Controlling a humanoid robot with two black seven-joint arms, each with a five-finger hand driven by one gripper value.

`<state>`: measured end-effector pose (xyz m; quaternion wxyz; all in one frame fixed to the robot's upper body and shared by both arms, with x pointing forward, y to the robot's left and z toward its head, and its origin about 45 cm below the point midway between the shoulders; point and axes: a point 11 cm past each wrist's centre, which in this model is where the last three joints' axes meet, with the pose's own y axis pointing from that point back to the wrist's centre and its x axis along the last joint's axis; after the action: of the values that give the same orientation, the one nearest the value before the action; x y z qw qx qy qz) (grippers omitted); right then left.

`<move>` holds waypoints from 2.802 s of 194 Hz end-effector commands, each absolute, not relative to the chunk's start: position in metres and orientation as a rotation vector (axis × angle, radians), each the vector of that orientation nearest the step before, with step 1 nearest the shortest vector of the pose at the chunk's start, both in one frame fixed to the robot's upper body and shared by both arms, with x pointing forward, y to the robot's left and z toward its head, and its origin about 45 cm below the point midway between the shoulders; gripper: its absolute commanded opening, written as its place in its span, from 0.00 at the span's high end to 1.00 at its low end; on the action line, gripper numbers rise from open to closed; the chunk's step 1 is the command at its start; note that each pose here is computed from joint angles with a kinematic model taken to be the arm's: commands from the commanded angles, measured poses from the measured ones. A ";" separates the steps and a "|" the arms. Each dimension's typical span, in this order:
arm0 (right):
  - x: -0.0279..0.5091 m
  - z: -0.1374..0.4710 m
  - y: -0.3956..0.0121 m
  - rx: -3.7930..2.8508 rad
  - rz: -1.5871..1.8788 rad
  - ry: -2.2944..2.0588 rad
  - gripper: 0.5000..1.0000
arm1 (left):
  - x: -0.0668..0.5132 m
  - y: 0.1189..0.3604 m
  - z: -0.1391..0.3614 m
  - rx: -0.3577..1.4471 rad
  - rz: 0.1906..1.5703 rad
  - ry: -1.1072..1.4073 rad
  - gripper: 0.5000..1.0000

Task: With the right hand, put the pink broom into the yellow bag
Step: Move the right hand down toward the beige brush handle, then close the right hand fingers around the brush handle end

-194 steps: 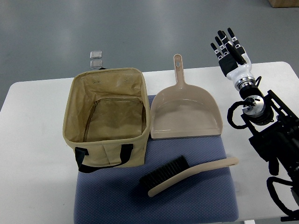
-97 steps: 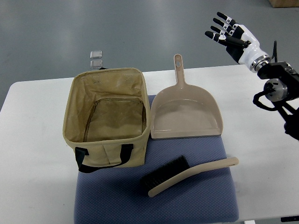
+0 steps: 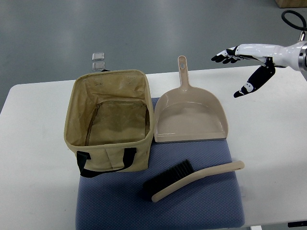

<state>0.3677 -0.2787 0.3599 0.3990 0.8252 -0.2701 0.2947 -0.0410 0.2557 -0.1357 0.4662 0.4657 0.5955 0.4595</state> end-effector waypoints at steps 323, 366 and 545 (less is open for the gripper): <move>0.267 0.184 -0.255 2.120 0.482 -0.371 0.32 | -0.041 0.260 -0.136 1.154 1.141 1.461 0.00; 0.270 0.182 -0.257 2.094 0.513 -0.377 0.47 | -0.042 0.260 -0.136 1.155 1.140 1.460 0.00; 0.272 0.157 -0.259 2.058 0.510 -0.395 1.00 | -0.042 0.262 -0.136 1.157 1.145 1.461 0.00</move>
<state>0.2707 -0.2572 0.1557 0.4724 0.8421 -0.1585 0.2065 -0.0418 0.2616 -0.1364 0.4591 0.4700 0.5932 0.4652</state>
